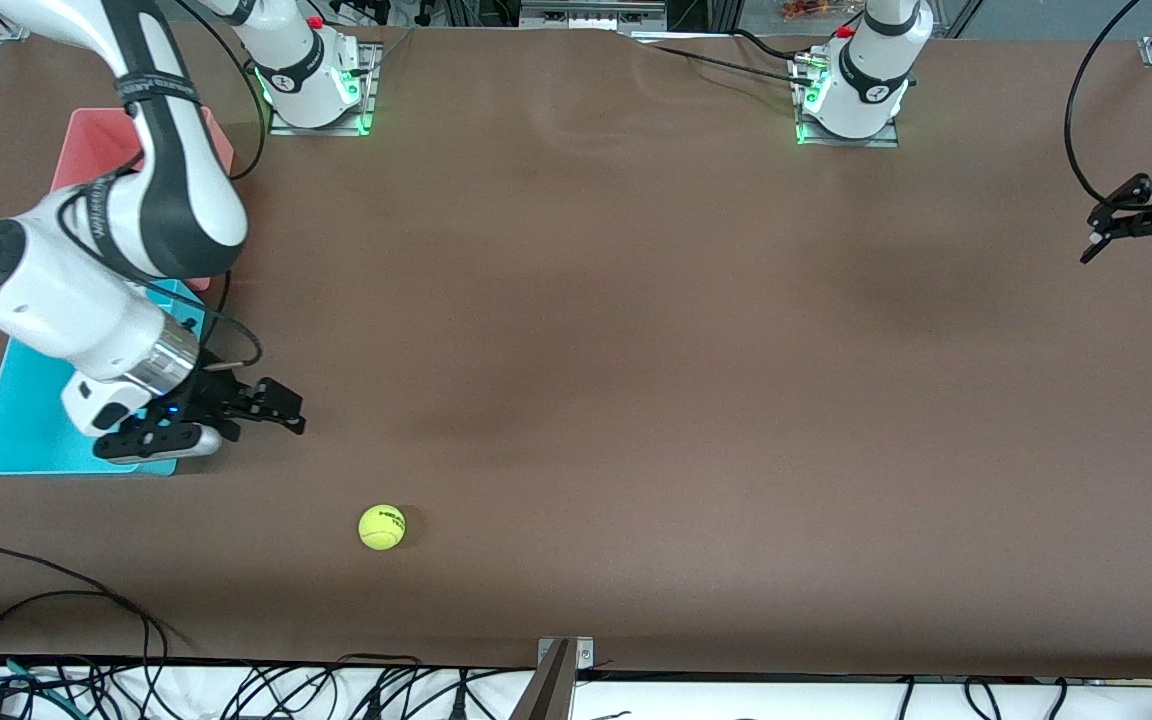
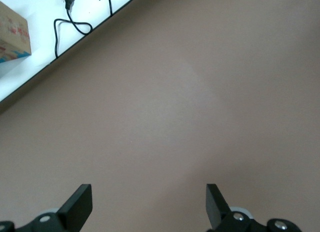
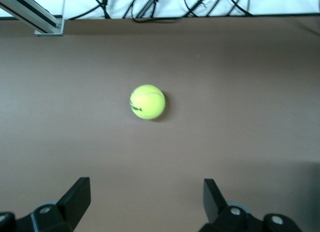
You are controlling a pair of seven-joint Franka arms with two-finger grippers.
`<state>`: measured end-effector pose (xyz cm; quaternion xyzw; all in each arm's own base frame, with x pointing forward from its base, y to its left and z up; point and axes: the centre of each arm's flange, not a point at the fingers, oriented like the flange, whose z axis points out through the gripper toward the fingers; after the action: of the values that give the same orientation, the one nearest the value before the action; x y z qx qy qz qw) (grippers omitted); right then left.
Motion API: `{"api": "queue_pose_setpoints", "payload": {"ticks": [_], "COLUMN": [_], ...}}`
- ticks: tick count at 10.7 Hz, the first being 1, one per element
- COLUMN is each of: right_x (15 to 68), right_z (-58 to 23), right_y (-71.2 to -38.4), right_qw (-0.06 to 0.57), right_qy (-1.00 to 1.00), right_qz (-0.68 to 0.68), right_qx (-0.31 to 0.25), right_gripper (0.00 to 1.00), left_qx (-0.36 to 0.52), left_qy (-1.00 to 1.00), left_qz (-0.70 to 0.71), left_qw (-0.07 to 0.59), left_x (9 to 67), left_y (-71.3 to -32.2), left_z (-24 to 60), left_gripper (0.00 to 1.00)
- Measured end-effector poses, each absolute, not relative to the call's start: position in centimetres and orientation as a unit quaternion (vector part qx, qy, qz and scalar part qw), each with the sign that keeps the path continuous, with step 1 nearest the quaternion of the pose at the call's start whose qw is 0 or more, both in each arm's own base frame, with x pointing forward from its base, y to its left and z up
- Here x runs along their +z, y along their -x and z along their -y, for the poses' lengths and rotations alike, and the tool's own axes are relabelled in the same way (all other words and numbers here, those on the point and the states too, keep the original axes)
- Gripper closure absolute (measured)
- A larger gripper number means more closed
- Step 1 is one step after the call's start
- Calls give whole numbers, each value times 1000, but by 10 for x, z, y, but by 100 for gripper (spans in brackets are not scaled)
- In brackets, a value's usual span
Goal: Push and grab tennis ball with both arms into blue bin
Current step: 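Raise the left gripper away while the right gripper reaches toward the ball, then lower the open right gripper around the tennis ball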
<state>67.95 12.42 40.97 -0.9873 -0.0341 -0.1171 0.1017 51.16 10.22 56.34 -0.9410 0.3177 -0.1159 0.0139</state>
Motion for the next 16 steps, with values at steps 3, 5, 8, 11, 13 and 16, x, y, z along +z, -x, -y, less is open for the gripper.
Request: {"api": "queue_pose_setpoints", "payload": {"ticks": [3,5,8,11,13,16], "right_x": [387,356,321,286,264,255], "right_z": [-133,-134,-160,-181,-193,-197], "right_y": [-693,-706,-715,-719,-717,-715], "right_qw": [98,92,101,106,102,90], "right_qy": [981,974,968,958,957,956], "right_qz": [32,24,32,36,51,85], "right_qx": [-164,-203,-227,-264,-266,-267], "right_gripper": [0,0,0,0,0,0], "left_qx": [-78,-52,-13,7,11,14], "left_qy": [960,983,992,993,993,993], "left_qz": [-268,-178,-128,-120,-121,-120], "left_qw": [21,10,5,3,3,2], "left_x": [607,615,630,638,636,633], "left_y": [-511,-506,-495,-489,-490,-492], "left_z": [-50,-36,0,2,2,1], "left_gripper": [0,0,0,0,0,0]}}
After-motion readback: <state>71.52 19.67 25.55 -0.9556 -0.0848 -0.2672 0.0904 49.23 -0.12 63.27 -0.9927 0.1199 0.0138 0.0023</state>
